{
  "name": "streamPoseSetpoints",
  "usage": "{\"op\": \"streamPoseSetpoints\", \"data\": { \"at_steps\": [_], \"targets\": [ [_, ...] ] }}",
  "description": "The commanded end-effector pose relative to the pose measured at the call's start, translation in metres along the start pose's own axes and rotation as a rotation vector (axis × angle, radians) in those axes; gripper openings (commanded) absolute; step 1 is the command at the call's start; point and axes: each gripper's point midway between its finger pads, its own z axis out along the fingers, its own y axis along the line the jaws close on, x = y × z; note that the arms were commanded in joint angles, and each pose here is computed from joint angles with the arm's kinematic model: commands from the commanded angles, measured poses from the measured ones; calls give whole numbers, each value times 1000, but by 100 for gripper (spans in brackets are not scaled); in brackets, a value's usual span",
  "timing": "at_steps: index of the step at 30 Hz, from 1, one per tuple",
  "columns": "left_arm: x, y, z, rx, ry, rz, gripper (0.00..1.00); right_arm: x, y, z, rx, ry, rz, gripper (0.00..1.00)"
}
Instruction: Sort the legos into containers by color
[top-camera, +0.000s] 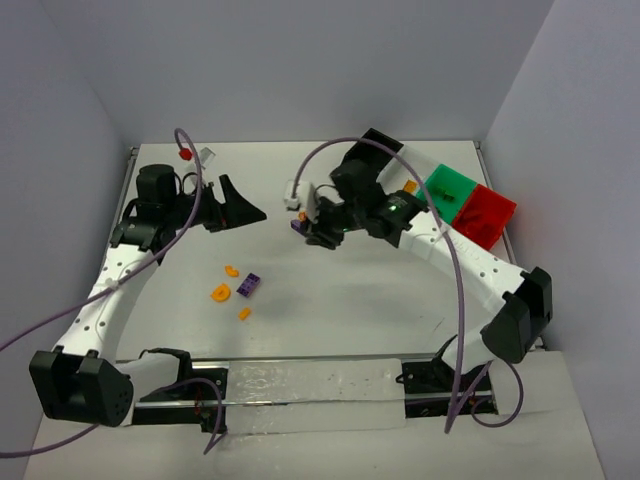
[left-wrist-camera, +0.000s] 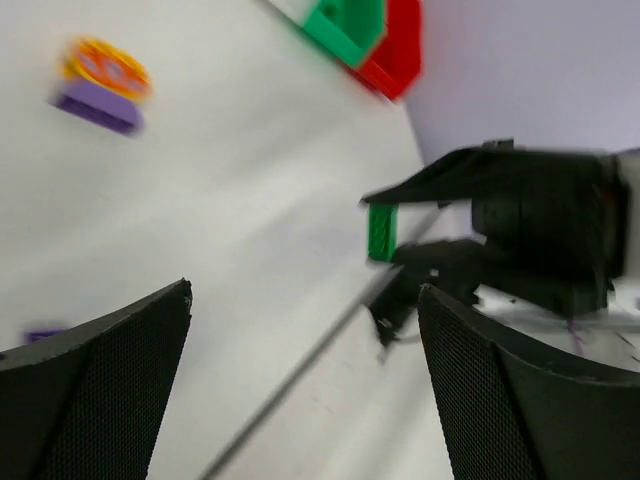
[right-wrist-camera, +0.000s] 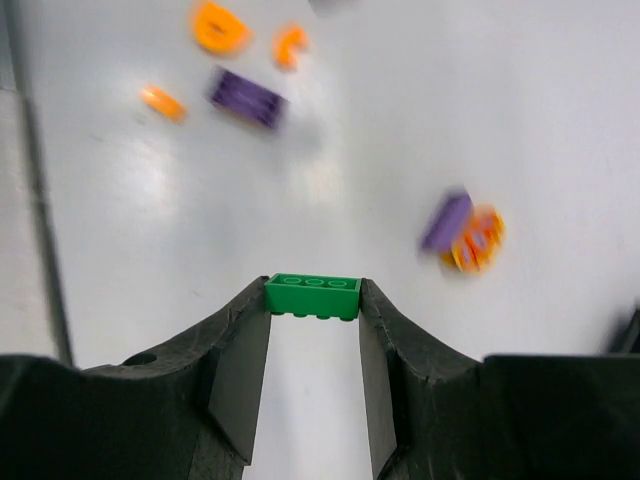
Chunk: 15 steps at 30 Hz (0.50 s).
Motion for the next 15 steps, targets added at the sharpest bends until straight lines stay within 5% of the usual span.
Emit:
{"op": "streamPoseSetpoints", "data": {
  "at_steps": [1, 8, 15],
  "targets": [
    [-42, 31, -25, -275, -176, 270, 99, 69, -74, -57, 241, 82, 155, 0],
    [-37, 75, -32, -458, -87, 469, 99, 205, -148, -125, 485, 349, 378, 0],
    [-12, 103, -21, -560, 57, 554, 99, 263, -199, -159, 607, 454, 483, 0]
  ]
}}
